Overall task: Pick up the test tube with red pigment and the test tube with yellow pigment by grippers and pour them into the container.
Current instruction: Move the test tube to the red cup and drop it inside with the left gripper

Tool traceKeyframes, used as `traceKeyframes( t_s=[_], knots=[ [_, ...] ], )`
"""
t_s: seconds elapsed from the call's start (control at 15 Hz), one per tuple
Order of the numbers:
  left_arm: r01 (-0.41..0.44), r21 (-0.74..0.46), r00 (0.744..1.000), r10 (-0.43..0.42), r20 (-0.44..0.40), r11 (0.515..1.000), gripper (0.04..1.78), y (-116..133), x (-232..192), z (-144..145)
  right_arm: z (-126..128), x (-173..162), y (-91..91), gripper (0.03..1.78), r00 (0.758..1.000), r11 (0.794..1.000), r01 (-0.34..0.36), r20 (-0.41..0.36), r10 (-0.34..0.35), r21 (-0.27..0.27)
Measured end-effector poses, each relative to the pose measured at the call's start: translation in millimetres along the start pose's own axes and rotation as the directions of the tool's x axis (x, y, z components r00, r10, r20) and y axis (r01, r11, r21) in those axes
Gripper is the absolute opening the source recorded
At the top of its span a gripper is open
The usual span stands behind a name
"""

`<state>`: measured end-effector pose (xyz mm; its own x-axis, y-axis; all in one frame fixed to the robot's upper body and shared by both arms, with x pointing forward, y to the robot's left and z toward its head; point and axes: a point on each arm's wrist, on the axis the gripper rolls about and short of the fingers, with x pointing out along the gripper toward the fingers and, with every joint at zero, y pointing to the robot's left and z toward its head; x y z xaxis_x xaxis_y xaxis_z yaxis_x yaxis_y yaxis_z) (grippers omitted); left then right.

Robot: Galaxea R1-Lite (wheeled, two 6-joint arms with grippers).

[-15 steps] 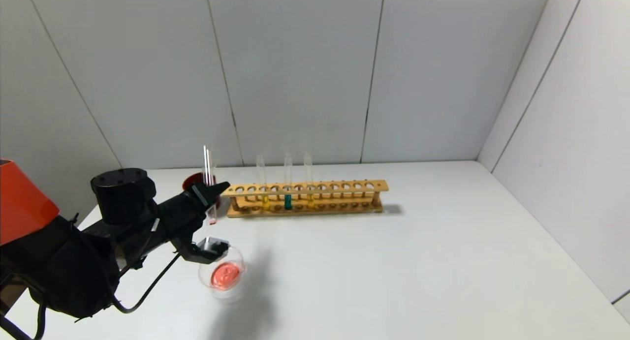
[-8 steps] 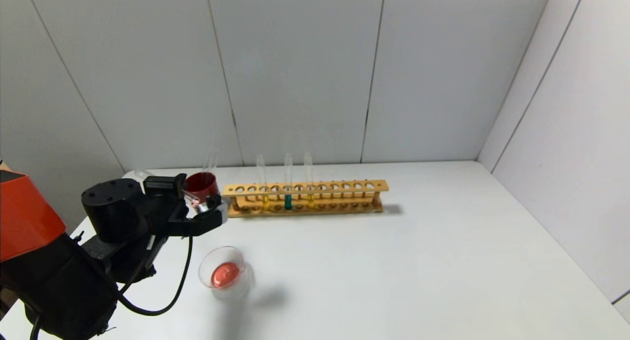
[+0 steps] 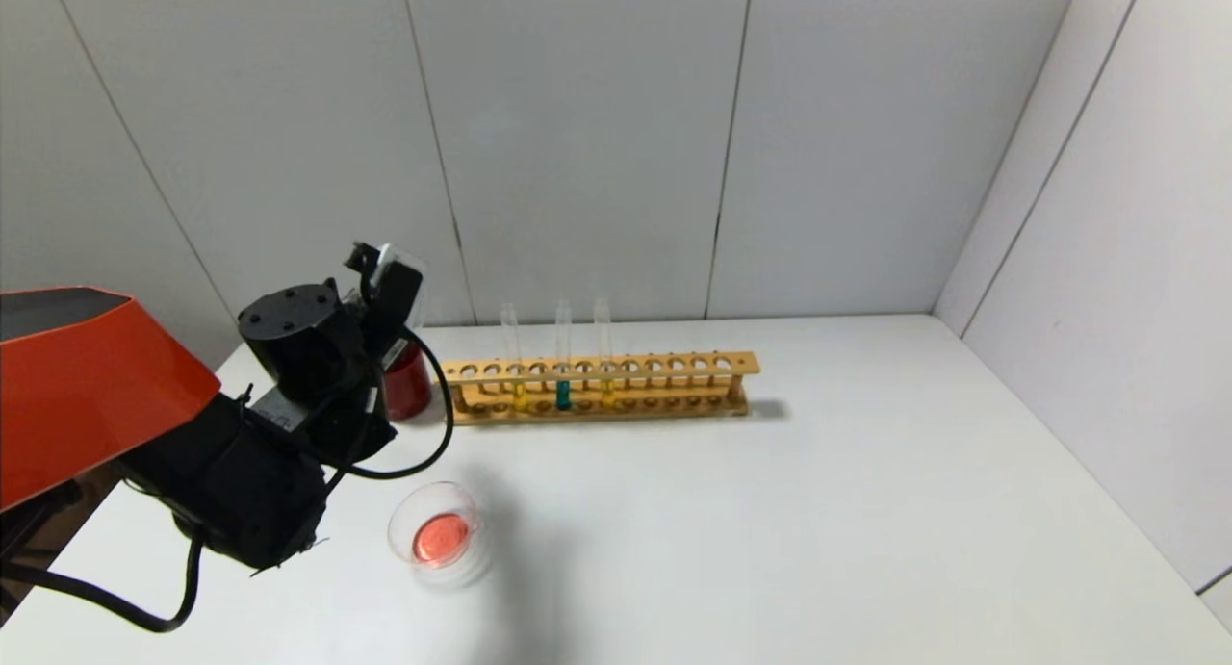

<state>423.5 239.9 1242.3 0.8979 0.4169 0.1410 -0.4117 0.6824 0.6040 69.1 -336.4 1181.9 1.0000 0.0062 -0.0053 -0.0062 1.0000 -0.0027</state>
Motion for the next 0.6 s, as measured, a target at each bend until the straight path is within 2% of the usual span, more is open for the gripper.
traceKeyframes(
  t_s=[0.13, 0.27, 0.4, 0.6],
  knots=[
    [-0.077, -0.168, 0.997, 0.078, 0.000, 0.983, 0.37, 2.5, 23.5, 6.0, 0.0, 0.0, 0.0, 1.75, 1.000, 1.000, 0.001, 0.000, -0.001, 0.000],
    [-0.099, -0.238, 0.995, 0.101, -0.004, 0.966, 0.37, 2.4, 37.0, 1.6, 0.0, 0.0, 0.0, 1.75, 1.000, 1.000, 0.001, 0.000, -0.001, 0.000],
    [-0.067, -0.284, 0.997, 0.074, 0.016, 0.957, 0.37, 1.4, 38.7, 0.1, 0.0, 0.0, 0.0, 1.75, 1.000, 1.000, 0.000, 0.000, 0.000, 0.000],
    [0.009, -0.345, 1.000, -0.012, -0.009, 0.939, 0.37, 7.4, 35.6, -2.4, 0.0, 0.0, 0.0, 1.75, 1.000, 1.000, 0.000, 0.000, 0.000, 0.000]
  ],
)
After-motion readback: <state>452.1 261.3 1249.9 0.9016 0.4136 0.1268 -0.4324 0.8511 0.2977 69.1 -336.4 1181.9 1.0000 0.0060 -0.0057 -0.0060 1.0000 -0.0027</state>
